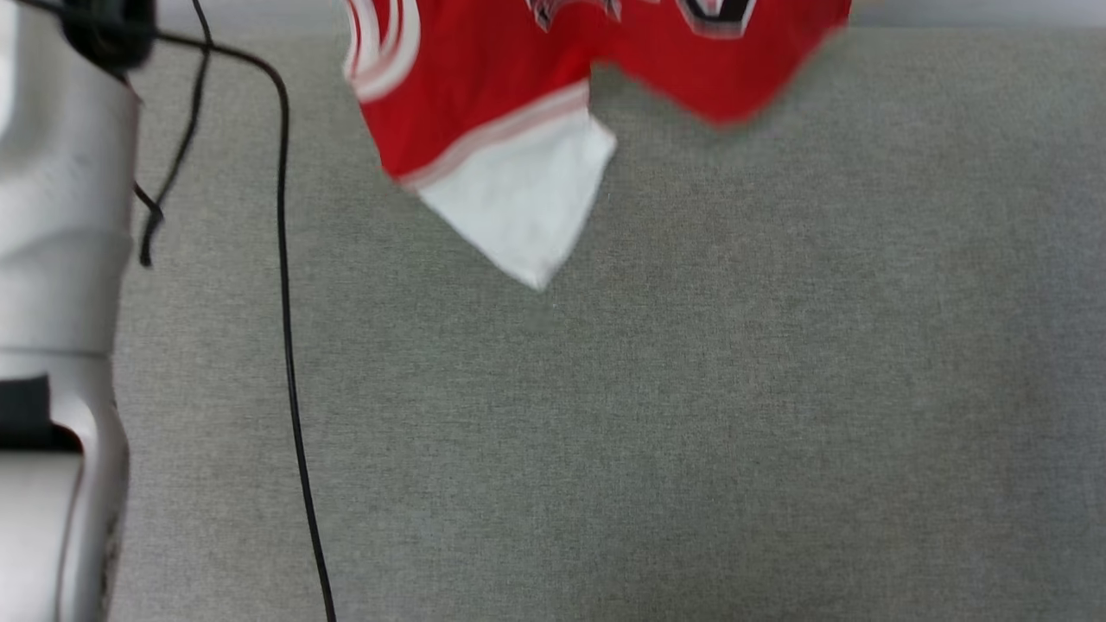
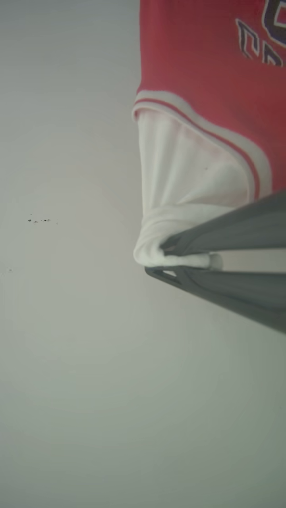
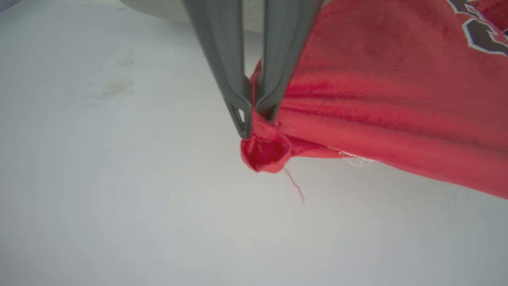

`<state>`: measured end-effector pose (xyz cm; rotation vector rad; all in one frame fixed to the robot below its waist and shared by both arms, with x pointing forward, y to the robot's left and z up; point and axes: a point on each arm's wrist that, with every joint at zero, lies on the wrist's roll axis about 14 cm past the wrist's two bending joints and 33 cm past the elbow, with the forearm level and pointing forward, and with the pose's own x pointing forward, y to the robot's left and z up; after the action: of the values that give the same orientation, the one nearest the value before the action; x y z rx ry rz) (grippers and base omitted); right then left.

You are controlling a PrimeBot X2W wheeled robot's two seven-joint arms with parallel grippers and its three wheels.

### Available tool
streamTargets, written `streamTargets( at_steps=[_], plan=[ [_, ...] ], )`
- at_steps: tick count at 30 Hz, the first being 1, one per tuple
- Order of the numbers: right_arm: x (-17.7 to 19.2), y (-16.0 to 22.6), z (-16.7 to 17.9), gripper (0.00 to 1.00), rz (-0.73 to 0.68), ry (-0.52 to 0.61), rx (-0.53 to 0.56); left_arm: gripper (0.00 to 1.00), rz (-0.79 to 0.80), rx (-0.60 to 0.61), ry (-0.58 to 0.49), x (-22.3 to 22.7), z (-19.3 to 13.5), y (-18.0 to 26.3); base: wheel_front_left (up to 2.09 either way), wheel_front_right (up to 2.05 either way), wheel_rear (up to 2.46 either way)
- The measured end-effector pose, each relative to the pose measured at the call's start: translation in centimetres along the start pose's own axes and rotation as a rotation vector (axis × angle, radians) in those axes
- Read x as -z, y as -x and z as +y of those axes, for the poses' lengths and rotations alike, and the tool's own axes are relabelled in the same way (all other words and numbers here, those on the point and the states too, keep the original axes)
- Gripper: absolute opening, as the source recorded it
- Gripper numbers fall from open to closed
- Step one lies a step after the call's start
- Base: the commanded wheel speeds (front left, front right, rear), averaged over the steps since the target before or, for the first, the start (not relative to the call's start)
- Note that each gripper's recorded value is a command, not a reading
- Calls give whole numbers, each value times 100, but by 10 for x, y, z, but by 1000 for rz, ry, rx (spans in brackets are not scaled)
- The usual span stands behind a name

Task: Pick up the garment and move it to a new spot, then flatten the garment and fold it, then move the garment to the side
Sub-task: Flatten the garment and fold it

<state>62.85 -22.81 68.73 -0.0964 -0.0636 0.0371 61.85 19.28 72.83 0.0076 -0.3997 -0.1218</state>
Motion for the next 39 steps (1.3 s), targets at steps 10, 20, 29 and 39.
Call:
streamTargets(
  at_steps=[10,20,29,39],
  plan=[
    [-9,-38,0,0,-68,-6,32,0,-18,-2,-24,11,8,-40,0,0,0],
    [93,-70,30,0,83,-43,-11,0,200,-18,5,131,20,-30,0,0,0],
    [195,-40,57,0,290,-75,-65,0,405,-59,105,215,18,35,0,0,0],
    [263,51,69,0,441,-155,-91,0,522,-85,218,238,9,138,0,0,0]
  ],
)
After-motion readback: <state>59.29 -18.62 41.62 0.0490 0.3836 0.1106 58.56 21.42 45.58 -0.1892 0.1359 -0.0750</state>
